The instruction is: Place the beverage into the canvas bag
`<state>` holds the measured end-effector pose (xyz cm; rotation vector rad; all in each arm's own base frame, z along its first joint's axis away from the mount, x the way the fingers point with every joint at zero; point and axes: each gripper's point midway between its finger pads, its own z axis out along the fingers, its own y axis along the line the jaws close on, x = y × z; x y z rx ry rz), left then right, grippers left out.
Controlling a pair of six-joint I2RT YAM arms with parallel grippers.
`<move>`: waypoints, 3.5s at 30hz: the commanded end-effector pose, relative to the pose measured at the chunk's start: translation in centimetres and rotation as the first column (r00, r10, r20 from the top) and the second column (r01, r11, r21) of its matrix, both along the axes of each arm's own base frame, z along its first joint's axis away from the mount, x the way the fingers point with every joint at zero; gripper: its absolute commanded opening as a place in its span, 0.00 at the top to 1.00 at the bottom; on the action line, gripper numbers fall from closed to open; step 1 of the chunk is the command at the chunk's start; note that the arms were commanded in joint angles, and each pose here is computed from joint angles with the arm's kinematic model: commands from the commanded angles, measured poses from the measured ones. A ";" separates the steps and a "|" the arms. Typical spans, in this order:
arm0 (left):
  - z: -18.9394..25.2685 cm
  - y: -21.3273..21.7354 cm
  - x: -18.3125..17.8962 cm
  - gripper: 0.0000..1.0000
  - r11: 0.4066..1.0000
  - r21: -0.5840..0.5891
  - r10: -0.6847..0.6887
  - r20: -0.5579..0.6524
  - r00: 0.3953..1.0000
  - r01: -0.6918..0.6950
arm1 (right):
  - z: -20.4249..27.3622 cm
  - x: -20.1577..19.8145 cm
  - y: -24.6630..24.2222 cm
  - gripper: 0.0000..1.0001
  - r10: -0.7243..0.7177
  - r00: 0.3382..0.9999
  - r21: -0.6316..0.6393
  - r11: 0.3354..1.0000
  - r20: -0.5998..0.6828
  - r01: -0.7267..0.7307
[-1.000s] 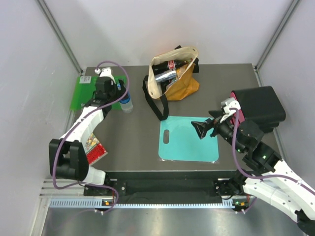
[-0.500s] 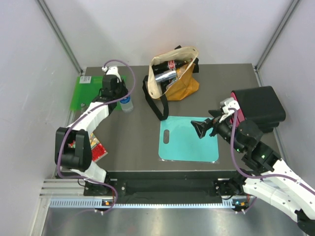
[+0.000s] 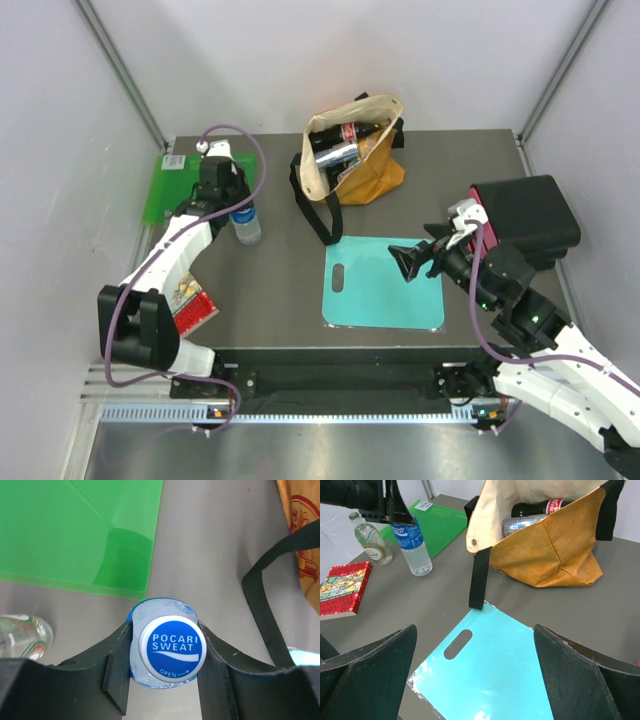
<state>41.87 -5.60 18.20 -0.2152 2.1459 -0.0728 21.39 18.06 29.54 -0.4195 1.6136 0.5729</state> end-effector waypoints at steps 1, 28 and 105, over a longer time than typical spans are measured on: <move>9.4 -0.3 0.4 1.00 0.998 -0.070 0.014 0.250 0.968 0.004 | 1.3 0.1 -0.1 0.00 -0.006 0.999 0.032 0.999 0.044 0.005; 18.0 -3.8 -7.8 1.00 0.909 -0.375 -0.029 0.376 0.926 0.181 | 6.1 18.3 6.3 0.19 -0.258 0.956 0.166 0.945 -0.141 0.280; 27.1 -17.7 9.9 1.00 0.604 -0.655 0.230 0.689 0.687 0.455 | 12.6 24.3 11.7 1.00 -0.040 0.946 0.646 0.721 -0.321 0.249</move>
